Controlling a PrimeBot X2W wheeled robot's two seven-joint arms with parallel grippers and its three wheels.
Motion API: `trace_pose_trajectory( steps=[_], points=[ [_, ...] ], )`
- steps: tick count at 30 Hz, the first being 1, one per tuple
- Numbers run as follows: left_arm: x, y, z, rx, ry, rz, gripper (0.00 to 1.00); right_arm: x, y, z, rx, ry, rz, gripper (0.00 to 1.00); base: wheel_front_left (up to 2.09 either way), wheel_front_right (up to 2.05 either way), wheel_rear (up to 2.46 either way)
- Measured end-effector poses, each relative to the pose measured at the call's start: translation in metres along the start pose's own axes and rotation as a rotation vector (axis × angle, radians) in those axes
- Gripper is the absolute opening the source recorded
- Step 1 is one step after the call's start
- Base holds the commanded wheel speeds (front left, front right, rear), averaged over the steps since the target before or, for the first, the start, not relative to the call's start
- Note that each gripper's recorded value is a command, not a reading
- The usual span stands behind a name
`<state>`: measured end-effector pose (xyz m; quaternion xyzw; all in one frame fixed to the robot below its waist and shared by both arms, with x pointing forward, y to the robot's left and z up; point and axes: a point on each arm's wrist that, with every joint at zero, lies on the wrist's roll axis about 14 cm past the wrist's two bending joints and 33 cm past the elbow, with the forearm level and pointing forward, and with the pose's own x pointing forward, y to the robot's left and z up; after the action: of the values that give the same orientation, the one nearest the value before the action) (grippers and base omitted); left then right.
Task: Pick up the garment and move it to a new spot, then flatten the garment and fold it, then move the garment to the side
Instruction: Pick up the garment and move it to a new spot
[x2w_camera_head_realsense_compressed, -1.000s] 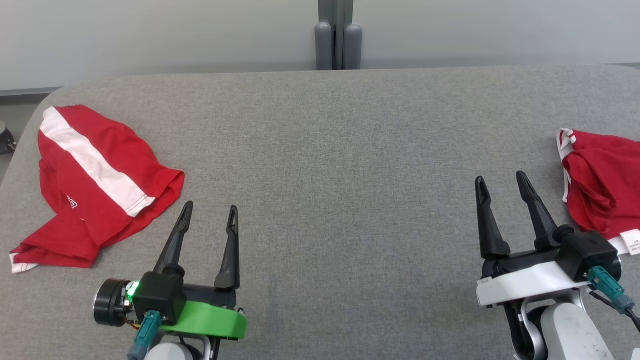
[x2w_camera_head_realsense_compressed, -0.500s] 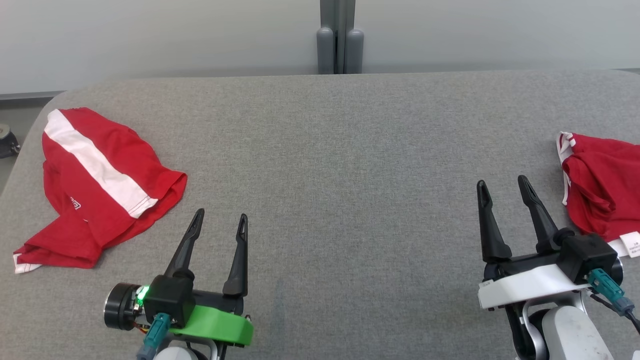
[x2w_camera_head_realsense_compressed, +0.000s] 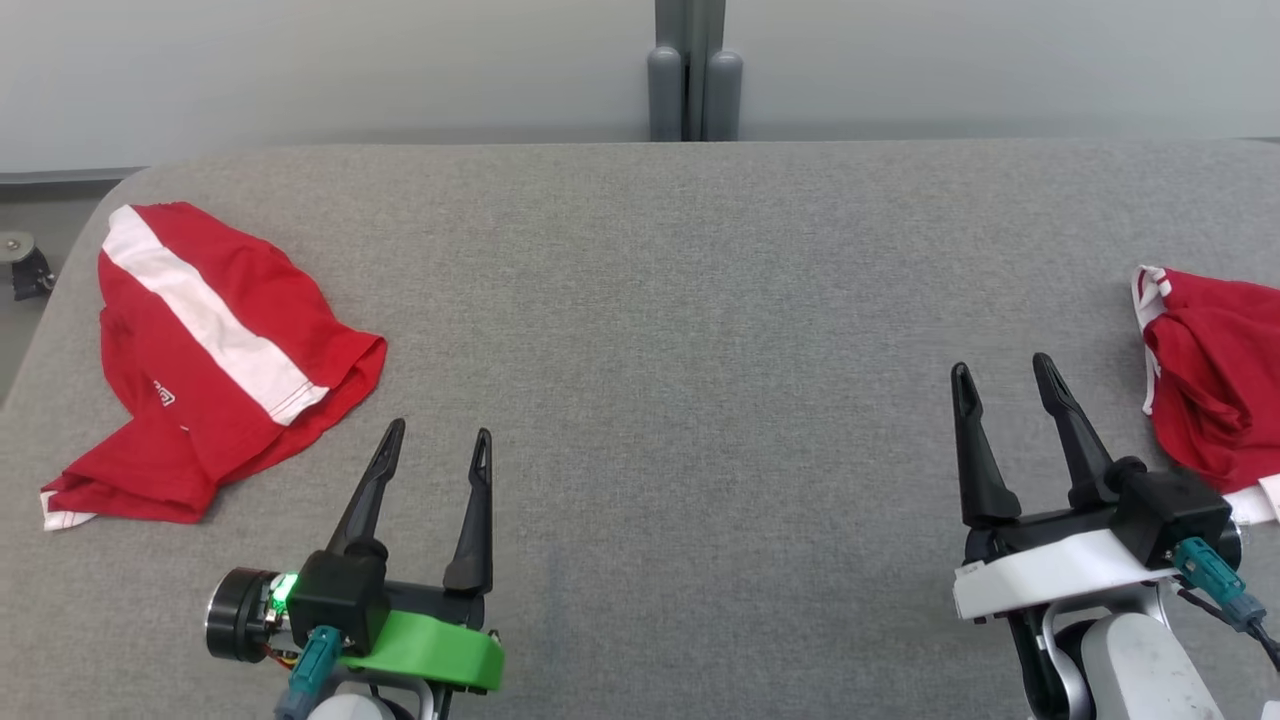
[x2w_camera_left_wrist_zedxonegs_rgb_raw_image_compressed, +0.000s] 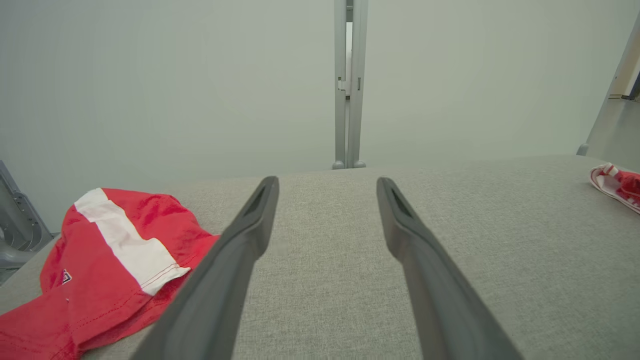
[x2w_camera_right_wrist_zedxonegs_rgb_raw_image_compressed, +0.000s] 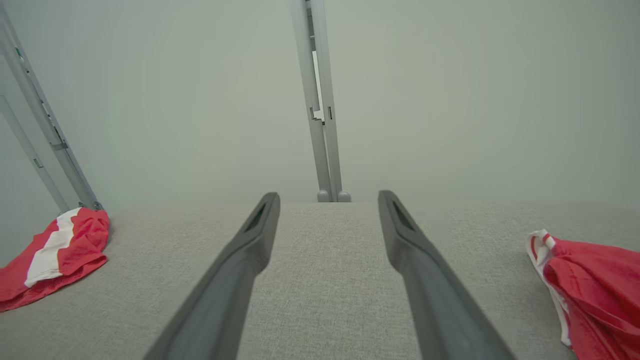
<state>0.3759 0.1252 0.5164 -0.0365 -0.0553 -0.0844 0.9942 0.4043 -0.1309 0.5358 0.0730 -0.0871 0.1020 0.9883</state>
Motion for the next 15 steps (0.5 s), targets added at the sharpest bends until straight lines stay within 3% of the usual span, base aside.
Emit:
trace_pose_trajectory(
  steps=[6, 15],
  points=[
    [-0.011, 0.021, 0.002, 0.014, 0.001, 0.079, 1.0, 0.008, 0.023, -0.01, 0.022, 0.023, 0.067, 1.0, 0.0, 0.0, 0.0],
    [-0.044, 0.072, 0.011, 0.048, -0.008, 0.264, 1.0, 0.021, 0.089, -0.033, 0.074, 0.081, 0.254, 1.0, 0.0, 0.0, 0.0]
  ],
)
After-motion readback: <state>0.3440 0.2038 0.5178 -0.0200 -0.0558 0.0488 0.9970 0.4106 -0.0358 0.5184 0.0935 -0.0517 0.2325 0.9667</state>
